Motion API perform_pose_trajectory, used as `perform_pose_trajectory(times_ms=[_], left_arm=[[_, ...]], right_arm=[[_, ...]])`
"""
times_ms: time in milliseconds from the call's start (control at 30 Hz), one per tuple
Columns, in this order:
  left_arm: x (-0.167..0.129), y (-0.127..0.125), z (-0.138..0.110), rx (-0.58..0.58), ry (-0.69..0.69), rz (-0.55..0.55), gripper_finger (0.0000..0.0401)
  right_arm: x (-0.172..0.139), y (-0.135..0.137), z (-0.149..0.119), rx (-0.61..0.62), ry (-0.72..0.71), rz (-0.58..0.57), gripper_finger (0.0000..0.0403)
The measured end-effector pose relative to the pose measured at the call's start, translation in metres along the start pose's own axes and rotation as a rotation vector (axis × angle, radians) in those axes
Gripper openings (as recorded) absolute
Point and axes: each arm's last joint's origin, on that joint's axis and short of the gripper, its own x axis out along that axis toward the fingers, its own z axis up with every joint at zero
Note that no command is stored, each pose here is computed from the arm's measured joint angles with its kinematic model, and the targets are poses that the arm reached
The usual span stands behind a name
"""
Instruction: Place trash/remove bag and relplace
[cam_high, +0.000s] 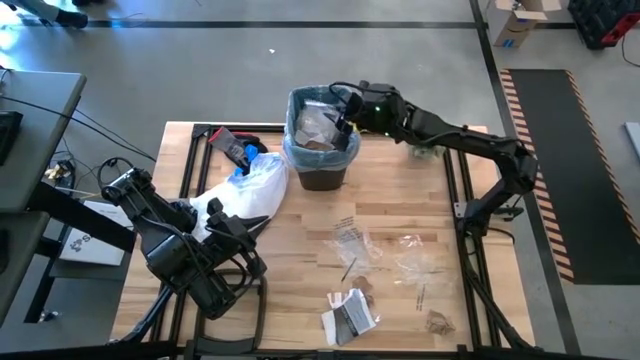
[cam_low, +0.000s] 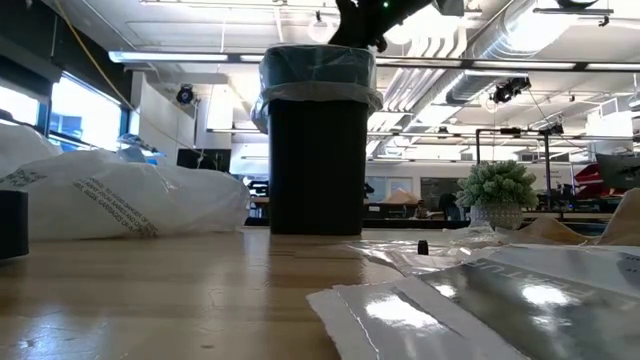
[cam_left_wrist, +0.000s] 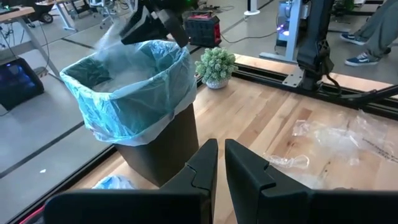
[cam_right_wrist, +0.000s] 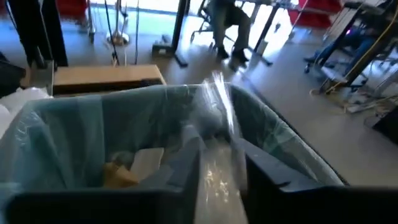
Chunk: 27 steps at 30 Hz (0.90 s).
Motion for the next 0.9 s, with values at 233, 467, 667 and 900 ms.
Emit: perform_pose_trajectory(times_ms=[233,467,667,900], left_arm=[[0.000,0.000,0.000,-0.001,0.000,0.000,0.0014],[0.000,0.000,0.000,-0.004,0.001,0.000,0.0014],[0.000,0.000,0.000,-0.004,0.002,-0.001,0.0014],[0.005,-0.010,-0.006,0.028,0.003,0.014,0.0014]], right_arm=[[-0.022,-0.008,0.024,0.037,0.068,0.029,0.0182],[-0.058,0.000,0.045,-0.021,0.064,0.229,0.0200],[-0.095,0.047,0.010,-0.117,0.196,0.736,0.0192],[-0.135,0.118,-0.082,-0.106,0.476,0.797,0.0173]])
